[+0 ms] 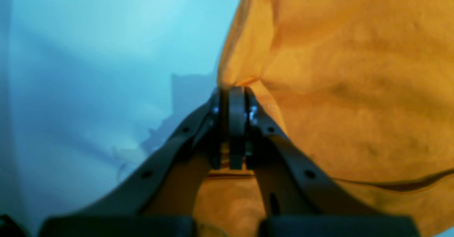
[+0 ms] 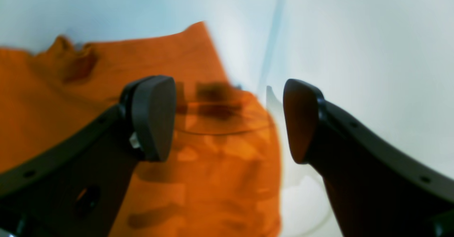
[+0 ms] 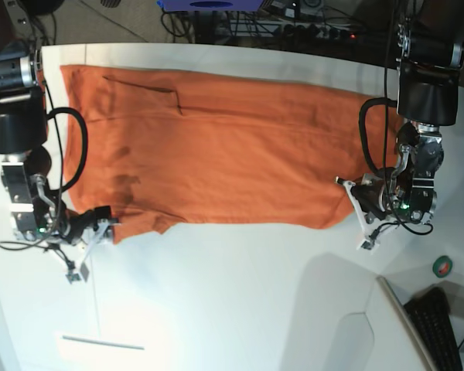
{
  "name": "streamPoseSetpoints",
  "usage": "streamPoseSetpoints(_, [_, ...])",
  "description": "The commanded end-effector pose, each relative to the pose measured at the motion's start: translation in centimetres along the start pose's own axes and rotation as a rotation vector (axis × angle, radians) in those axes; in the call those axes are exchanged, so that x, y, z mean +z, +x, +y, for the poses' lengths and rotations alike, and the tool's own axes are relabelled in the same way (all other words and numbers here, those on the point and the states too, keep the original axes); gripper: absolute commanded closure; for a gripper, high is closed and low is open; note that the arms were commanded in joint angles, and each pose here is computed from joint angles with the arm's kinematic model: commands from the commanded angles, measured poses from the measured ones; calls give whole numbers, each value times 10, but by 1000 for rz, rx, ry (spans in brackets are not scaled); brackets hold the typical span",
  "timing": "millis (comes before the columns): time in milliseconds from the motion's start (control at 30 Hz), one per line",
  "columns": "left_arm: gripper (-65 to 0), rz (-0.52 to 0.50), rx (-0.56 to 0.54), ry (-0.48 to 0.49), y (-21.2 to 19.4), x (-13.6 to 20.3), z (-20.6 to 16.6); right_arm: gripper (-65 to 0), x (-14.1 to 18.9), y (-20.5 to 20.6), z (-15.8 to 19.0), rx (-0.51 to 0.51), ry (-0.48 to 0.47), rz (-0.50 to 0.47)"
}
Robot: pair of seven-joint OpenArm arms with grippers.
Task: Layout the t-shirt on the table in an organized manner, then fold the t-shirt properly
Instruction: 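Hold the hem with both grippers and pull it to straighten the shirt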
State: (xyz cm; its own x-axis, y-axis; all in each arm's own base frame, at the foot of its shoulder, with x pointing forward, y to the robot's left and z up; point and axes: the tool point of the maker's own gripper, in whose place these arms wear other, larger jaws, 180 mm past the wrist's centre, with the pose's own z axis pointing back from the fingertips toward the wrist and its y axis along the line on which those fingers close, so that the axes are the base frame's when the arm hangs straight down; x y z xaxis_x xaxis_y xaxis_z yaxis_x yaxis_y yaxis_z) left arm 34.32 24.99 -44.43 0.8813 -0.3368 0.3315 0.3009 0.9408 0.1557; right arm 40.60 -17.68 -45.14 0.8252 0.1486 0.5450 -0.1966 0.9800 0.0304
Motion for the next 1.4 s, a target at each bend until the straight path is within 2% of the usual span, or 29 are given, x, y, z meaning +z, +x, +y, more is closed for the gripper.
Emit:
streamPoseSetpoints(0, [0, -43, 5, 27, 15, 8, 13, -437, 8, 31, -11, 4, -17, -67])
streamPoseSetpoints(200, [0, -40, 5, 26, 14, 8, 13, -431, -7, 36, -9, -36, -6, -16])
streamPoseSetpoints(300, [0, -39, 5, 26, 13, 8, 13, -411, -8, 44, -12, -43, -10, -56])
streamPoseSetpoints(467, [0, -40, 5, 29, 13, 8, 14, -413, -16, 29, -19, -73, -19, -1])
streamPoseSetpoints(600, [0, -40, 5, 28, 13, 8, 14, -408, -18, 28, -20, -77, -20, -18])
streamPoseSetpoints(800, [0, -39, 6, 28, 13, 8, 14, -296, -18, 28, -19, -78, -19, -16])
streamPoseSetpoints(867, [0, -39, 6, 28, 13, 8, 14, -282, -18, 28, -19, -78, -19, -16])
streamPoseSetpoints(1367, [0, -38, 6, 29, 12, 8, 14, -272, -26, 8, -5, -93, 5, 19])
